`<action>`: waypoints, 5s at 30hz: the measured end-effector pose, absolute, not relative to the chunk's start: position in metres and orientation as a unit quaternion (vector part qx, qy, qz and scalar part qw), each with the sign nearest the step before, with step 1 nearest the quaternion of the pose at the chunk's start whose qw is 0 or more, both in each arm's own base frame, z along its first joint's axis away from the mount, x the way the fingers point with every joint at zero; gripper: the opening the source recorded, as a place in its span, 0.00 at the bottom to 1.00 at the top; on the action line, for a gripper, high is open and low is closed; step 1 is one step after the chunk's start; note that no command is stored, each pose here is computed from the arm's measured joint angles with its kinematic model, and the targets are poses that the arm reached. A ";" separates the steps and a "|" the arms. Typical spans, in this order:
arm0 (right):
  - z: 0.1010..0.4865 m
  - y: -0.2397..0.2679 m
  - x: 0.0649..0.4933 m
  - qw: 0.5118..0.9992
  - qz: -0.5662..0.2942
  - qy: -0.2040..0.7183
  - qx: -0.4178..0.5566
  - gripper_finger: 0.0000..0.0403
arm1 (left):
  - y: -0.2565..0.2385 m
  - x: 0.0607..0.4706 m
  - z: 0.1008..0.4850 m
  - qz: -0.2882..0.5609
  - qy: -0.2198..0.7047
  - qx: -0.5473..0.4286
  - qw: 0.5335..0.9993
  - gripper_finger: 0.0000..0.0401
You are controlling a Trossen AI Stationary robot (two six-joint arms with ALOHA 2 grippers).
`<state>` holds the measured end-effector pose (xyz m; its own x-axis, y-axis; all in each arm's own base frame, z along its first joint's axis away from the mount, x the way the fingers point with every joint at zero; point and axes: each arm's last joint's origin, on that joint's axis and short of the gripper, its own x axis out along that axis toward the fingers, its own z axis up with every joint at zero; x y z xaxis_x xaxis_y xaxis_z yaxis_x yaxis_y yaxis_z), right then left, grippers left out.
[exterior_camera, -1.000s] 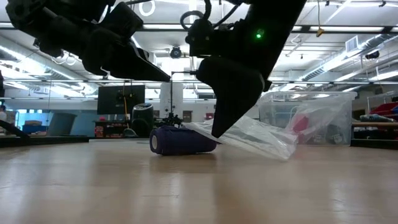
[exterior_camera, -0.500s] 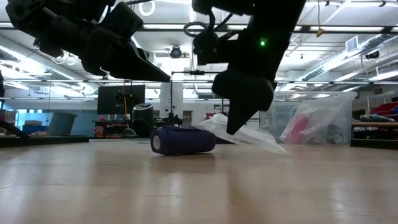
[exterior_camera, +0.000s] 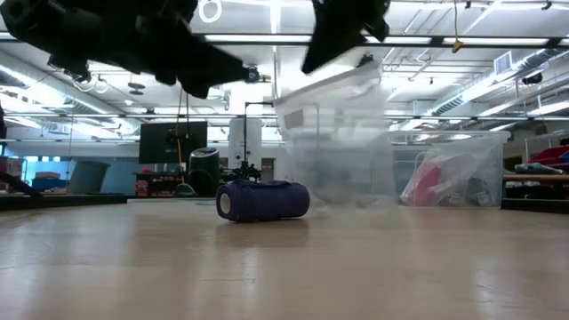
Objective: Roll bandage
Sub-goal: Open the transparent zip bag
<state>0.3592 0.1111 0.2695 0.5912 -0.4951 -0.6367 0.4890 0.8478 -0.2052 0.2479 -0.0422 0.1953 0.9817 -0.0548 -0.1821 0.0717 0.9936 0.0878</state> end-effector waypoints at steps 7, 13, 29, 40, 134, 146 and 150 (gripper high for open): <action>0.277 0.113 0.372 0.913 -0.276 0.299 -0.036 0.00 | -0.046 0.254 0.194 -0.033 0.064 -0.075 0.995 0.34; 0.272 0.119 0.359 0.897 -0.262 0.350 -0.067 0.00 | -0.047 0.255 0.179 -0.045 0.119 -0.004 0.992 0.34; 0.194 0.150 0.339 0.915 -0.062 0.395 -0.058 0.27 | -0.018 0.246 0.157 0.019 0.195 0.086 0.977 0.34; 0.142 0.175 0.356 0.888 -0.120 0.417 -0.152 0.50 | 0.012 0.245 0.155 0.040 0.193 0.065 0.978 0.29; 0.311 0.178 0.340 0.941 -0.213 0.173 -0.197 0.00 | 0.004 0.220 0.199 -0.159 -0.163 0.023 0.974 0.05; 0.323 0.211 0.311 0.933 -0.240 0.141 -0.227 0.00 | 0.008 0.218 0.201 -0.160 -0.177 0.044 0.970 0.30; 0.330 0.217 0.306 0.934 -0.242 0.127 -0.232 0.00 | 0.008 0.219 0.202 -0.154 -0.175 0.040 0.972 0.36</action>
